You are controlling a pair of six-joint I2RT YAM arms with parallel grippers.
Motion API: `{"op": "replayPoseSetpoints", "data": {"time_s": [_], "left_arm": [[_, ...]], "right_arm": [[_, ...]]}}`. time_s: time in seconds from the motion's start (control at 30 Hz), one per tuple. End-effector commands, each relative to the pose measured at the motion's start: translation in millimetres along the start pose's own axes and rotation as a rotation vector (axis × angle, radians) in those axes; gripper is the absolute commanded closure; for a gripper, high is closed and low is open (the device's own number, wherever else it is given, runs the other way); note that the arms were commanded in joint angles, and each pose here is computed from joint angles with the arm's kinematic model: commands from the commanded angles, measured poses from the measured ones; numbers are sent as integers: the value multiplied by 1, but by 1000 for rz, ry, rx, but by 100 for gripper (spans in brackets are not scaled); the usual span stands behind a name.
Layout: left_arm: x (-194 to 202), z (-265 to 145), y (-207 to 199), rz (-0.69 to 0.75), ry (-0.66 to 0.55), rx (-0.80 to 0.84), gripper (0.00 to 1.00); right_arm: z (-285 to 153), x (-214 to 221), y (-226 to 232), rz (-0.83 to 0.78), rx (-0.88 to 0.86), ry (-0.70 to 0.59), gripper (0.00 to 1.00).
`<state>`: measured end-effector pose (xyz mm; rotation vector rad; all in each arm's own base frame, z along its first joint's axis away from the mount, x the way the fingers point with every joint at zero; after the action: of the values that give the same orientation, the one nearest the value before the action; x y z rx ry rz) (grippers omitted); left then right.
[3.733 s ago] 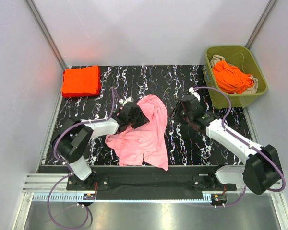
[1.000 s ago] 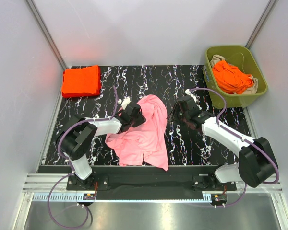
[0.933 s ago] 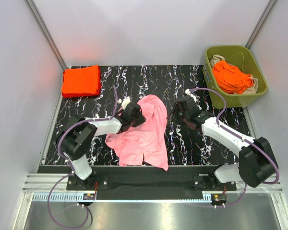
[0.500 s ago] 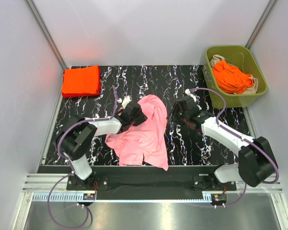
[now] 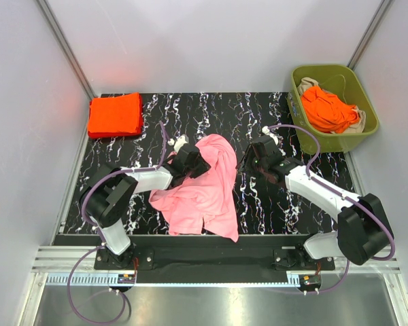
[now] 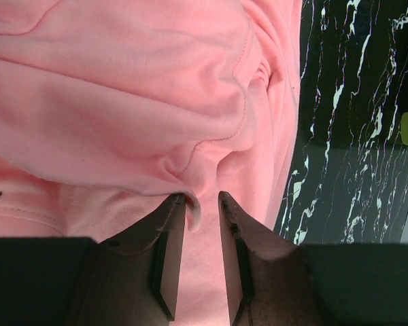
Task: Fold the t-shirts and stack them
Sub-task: Flatten the tshirt out
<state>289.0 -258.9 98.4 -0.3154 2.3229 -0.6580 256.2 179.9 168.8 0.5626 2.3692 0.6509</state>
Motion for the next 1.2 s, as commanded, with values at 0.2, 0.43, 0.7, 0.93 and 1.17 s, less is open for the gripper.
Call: {"op": "replayPoseSetpoints", "data": {"time_s": [0.2, 0.43, 0.7, 0.93, 1.17], "left_arm": [[-2, -2, -11, 3, -17, 47, 71], [1, 0, -13, 10, -2, 65, 90], [-109, -72, -18, 125, -171, 48, 100], [-192, -170, 7, 214, -394, -29, 100], [-207, -194, 31, 197, -383, 31, 100]], "right_arm": [[0, -8, 9, 5, -39, -30, 56], [-3, -4, 7, 26, -47, -12, 56], [-6, 6, -2, 58, -20, 41, 56], [15, 14, 0, -6, -40, 132, 57], [56, 11, 6, -122, -19, 189, 55]]}}
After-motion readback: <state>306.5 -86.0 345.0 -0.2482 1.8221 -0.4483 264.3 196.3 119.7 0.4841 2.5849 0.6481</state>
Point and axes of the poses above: each gripper's point midway between its finger pads, its own z axis out along the fingers, its own y axis along the line the jaws close on, x = y × z, the point moved 8 cm from there along -z, back along the fingers, and after that the axes turned 10 degrees about z, right-handed, at the moved point
